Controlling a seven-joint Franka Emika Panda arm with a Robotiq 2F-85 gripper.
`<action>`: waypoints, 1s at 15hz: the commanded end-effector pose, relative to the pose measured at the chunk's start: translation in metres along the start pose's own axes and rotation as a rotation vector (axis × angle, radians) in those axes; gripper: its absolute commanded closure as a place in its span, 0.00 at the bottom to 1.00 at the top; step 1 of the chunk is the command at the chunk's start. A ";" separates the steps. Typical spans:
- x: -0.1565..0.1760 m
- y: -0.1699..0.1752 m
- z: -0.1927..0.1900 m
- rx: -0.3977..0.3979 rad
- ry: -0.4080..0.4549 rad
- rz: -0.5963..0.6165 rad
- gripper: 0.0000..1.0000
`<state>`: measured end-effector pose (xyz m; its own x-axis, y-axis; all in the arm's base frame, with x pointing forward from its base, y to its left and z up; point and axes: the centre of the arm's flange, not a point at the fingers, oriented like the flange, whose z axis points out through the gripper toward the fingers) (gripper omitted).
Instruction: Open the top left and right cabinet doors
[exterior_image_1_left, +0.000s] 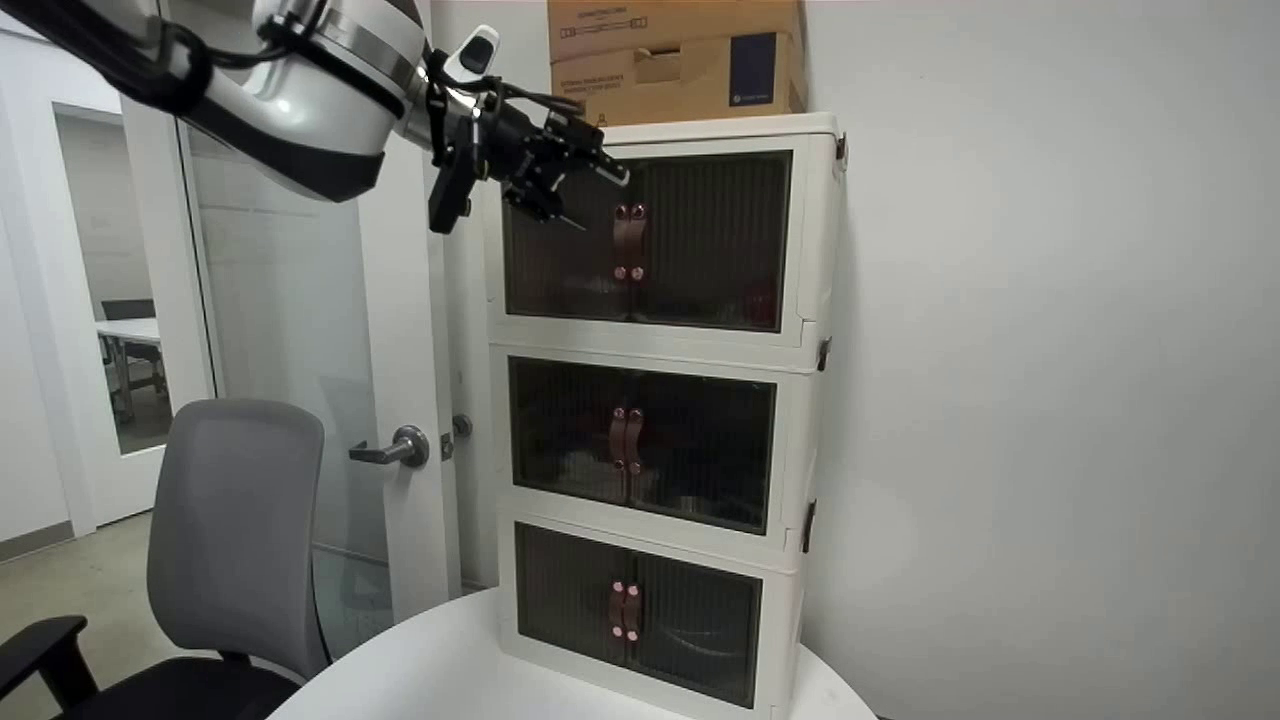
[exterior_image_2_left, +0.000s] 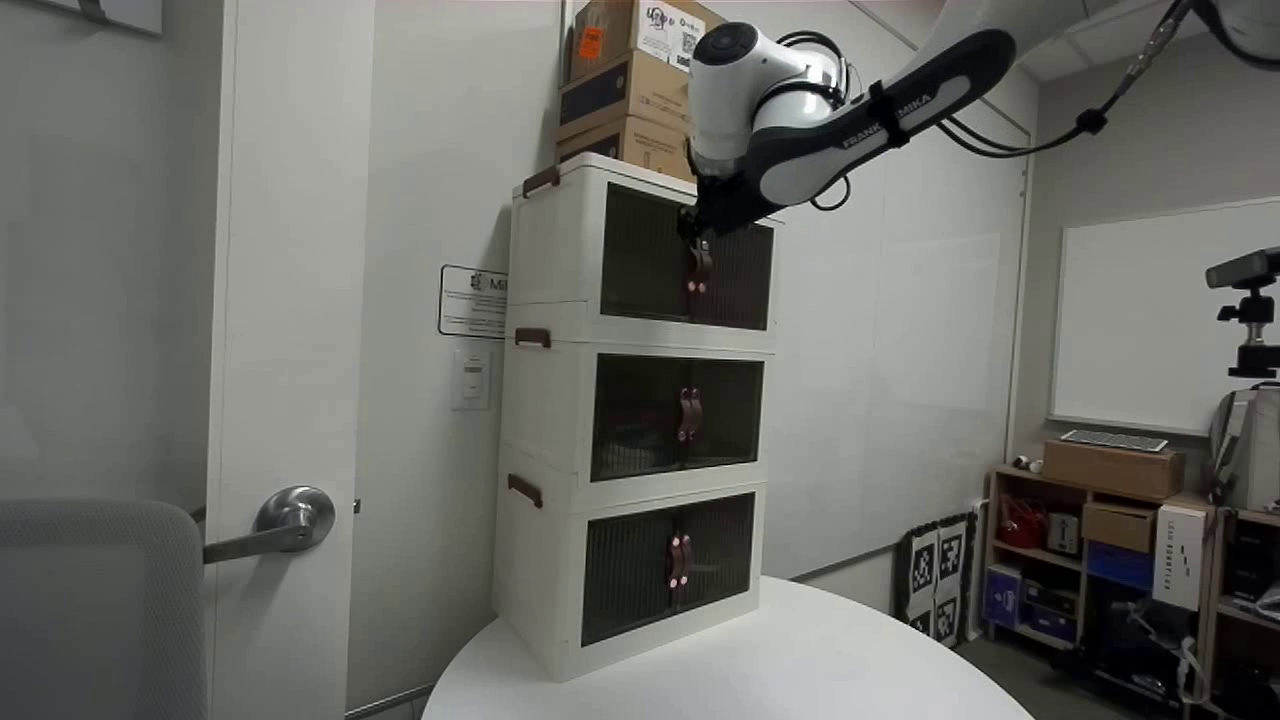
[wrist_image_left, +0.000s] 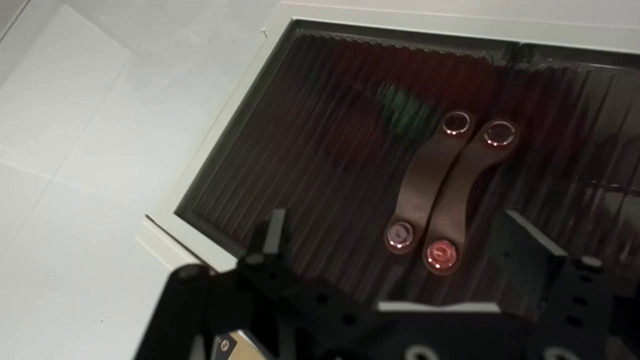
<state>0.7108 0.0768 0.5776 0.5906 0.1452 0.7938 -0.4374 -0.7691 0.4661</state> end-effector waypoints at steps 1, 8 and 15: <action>0.024 -0.022 0.030 -0.026 0.030 0.036 0.00; 0.018 -0.044 0.050 -0.066 0.047 0.024 0.19; 0.009 -0.051 0.044 -0.087 0.027 0.023 0.73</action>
<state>0.7582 0.0938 0.5440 0.5828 0.1572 0.7973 -0.4647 -0.7404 0.4857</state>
